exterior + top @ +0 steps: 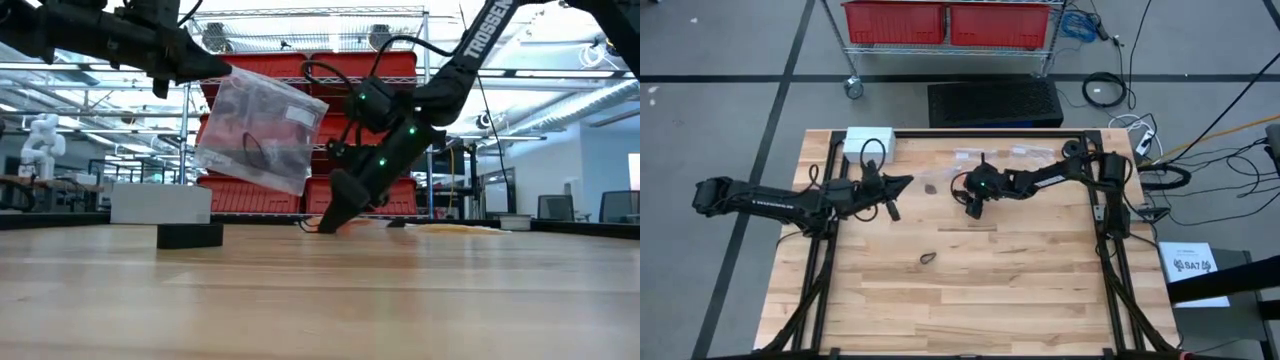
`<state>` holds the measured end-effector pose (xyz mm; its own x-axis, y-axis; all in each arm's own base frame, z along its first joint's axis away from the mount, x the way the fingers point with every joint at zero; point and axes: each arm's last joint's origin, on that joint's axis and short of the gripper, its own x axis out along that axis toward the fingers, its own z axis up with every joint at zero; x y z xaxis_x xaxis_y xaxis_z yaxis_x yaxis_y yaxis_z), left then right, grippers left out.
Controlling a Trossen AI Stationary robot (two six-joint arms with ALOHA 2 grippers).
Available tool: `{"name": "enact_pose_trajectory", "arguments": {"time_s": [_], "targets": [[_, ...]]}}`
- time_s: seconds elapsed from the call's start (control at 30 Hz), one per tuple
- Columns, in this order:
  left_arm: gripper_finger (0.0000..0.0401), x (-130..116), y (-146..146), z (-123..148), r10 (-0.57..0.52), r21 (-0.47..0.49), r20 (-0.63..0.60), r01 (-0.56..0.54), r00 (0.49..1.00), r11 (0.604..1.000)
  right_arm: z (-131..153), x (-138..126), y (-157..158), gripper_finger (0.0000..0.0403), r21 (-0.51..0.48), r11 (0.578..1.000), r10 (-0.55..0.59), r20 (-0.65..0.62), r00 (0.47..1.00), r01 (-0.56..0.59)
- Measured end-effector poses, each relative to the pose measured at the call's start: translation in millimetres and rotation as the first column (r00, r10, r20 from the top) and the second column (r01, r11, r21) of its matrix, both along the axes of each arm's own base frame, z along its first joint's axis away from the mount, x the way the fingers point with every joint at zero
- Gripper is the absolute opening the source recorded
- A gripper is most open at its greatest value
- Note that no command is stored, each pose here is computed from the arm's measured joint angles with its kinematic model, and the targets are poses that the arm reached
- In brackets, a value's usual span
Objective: Sort rubber bands
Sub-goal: Put the top black rubber band into the left zip lock bag
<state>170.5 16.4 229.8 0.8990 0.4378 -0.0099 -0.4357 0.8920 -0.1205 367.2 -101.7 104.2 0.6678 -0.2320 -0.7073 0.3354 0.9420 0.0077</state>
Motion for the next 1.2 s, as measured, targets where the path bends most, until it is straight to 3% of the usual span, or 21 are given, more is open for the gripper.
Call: {"name": "enact_pose_trajectory", "arguments": {"time_s": [0.17, 0.23, 0.4, 0.6, 0.87, 1.03, 1.2], "targets": [[0.0, 0.1, 0.0, -0.7, 0.0, 0.0, -0.008, 0.0, 1.0, 1.0, 6.2, 0.6, 11.7, 0.0049, 0.043, 0.997, 0.069, 0.004, 0.998, -0.069], [0.0, 0.1, 0.0, -0.8, 0.0, 0.0, -0.01, 0.0, 1.0, 1.0, 12.2, -2.3, 21.0, 0.0015, 0.073, 0.991, 0.116, -0.02, 0.993, -0.115], [0.0, 0.6, 0.1, -4.7, 0.001, -0.021, -0.037, -0.002, 0.999, 1.0, 37.7, -12.5, 44.7, 0.0025, 0.099, 0.979, 0.184, -0.065, 0.981, -0.177], [0.0, 3.6, 0.3, -9.6, 0.006, -0.03, -0.069, -0.008, 0.998, 1.0, 82.6, -20.0, 65.4, 0.0008, 0.049, 0.967, 0.248, 0.04, 0.968, -0.25], [0.0, 13.3, -1.7, -21.5, -0.058, -0.087, -0.116, 0.048, 0.991, 0.995, 151.6, -32.0, 71.2, 0.0003, -0.214, 0.956, 0.258, 0.275, 0.926, -0.203], [0.0, 20.8, -2.4, -25.2, -0.09, -0.11, -0.099, 0.08, 0.991, 0.991, 166.1, -23.7, 63.7, 0.0001, -0.271, 0.944, 0.269, 0.297, 0.916, -0.19], [0.0, 24.0, -2.6, -25.4, -0.099, -0.11, -0.08, 0.09, 0.992, 0.99, 162.8, -11.1, 57.5, 0.0001, -0.289, 0.933, 0.285, 0.236, 0.929, -0.212]]}}
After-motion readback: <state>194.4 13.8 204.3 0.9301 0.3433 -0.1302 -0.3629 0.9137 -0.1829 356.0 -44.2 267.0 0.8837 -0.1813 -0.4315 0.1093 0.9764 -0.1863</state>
